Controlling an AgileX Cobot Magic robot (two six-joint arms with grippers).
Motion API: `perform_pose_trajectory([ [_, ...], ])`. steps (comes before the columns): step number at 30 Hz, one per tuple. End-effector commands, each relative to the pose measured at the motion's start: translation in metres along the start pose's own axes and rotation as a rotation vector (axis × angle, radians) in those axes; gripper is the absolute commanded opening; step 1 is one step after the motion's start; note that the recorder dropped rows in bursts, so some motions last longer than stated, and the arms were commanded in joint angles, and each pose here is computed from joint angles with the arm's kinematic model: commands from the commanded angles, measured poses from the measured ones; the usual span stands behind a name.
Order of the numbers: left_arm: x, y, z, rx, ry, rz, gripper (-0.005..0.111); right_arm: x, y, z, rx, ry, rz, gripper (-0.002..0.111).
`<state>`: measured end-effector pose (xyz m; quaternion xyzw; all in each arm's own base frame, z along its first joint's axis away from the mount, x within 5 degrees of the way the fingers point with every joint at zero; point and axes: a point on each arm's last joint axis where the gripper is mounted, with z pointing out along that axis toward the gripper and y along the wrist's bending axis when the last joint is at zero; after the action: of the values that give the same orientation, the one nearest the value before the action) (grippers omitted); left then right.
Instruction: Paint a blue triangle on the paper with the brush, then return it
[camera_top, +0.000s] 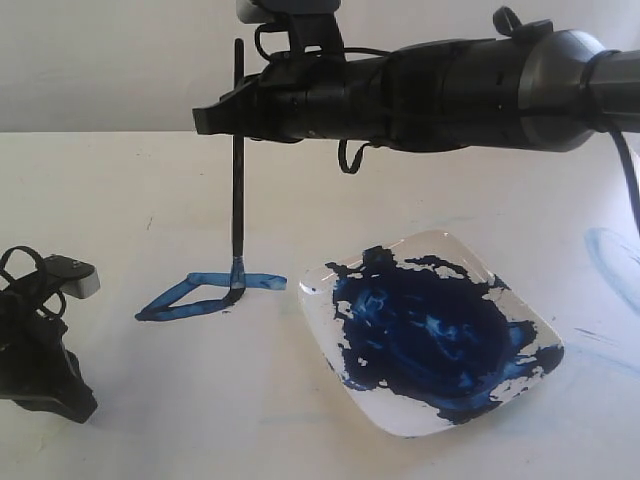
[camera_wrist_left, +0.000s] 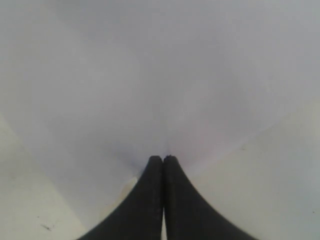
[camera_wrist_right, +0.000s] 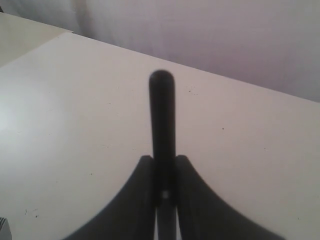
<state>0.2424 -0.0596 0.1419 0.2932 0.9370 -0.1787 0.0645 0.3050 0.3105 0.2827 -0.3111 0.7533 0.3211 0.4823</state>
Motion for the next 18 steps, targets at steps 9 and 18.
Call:
perform_pose_trajectory([
  [9,0.0024,-0.0022,-0.0006,0.024,0.004,-0.016,0.000,-0.0063,-0.0055,-0.0074,0.085,-0.013,-0.010,0.000],
  [18,0.0025,-0.0023,-0.0006,0.025,0.005,-0.016,0.000,-0.0061,-0.0102,-0.0079,0.137,-0.010,-0.009,0.000],
])
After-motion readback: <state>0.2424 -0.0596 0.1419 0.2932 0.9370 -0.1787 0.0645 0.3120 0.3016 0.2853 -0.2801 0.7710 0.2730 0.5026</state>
